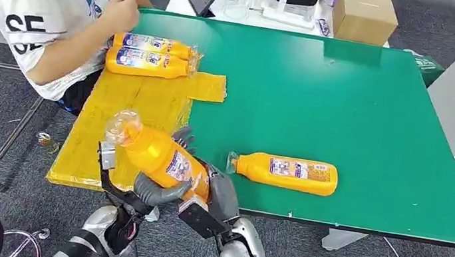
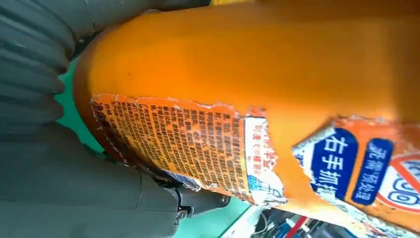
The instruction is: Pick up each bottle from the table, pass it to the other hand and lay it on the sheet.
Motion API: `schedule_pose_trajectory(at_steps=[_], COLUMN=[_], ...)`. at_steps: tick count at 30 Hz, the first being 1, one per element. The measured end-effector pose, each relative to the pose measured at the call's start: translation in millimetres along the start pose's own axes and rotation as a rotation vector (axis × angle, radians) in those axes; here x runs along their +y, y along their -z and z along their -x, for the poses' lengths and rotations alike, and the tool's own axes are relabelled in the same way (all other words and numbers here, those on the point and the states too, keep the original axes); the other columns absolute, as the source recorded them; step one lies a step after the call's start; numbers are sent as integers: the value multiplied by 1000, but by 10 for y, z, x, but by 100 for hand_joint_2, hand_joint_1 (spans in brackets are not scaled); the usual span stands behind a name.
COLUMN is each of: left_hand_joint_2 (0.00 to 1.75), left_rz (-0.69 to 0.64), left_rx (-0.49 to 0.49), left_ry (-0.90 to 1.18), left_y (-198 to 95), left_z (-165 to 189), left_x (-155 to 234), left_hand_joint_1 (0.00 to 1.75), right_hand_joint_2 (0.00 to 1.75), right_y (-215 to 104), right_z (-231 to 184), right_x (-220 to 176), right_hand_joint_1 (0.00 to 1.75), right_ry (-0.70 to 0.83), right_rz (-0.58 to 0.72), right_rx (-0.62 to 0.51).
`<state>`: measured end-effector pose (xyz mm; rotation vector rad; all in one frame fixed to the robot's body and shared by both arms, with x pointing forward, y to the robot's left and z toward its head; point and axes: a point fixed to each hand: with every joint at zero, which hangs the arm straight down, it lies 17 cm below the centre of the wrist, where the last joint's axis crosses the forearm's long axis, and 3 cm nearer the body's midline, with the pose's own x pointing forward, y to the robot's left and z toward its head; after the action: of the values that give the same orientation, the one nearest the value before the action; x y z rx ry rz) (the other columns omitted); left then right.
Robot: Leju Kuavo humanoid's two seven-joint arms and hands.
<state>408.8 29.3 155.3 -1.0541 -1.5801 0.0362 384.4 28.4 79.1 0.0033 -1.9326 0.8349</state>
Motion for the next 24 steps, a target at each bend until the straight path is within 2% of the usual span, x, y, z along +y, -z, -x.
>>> schedule_pose_trajectory(at_steps=[22, 23, 24], left_hand_joint_2=[175, 175, 175], left_rz=[-34, -33, -32], left_rx=[-26, -25, -24], left_ry=[-24, -19, -15], left_y=[-107, -108, -108], left_z=[-53, -51, -45], left_x=[60, 56, 53], left_hand_joint_1=[175, 175, 175], right_hand_joint_2=[175, 175, 175], right_y=[3, 4, 4], right_z=[29, 28, 30], right_x=[120, 121, 121], right_hand_joint_1=[175, 94, 0], right_ry=[-18, -19, -18], right_rz=[-54, -55, -56], right_rx=[4, 5, 5])
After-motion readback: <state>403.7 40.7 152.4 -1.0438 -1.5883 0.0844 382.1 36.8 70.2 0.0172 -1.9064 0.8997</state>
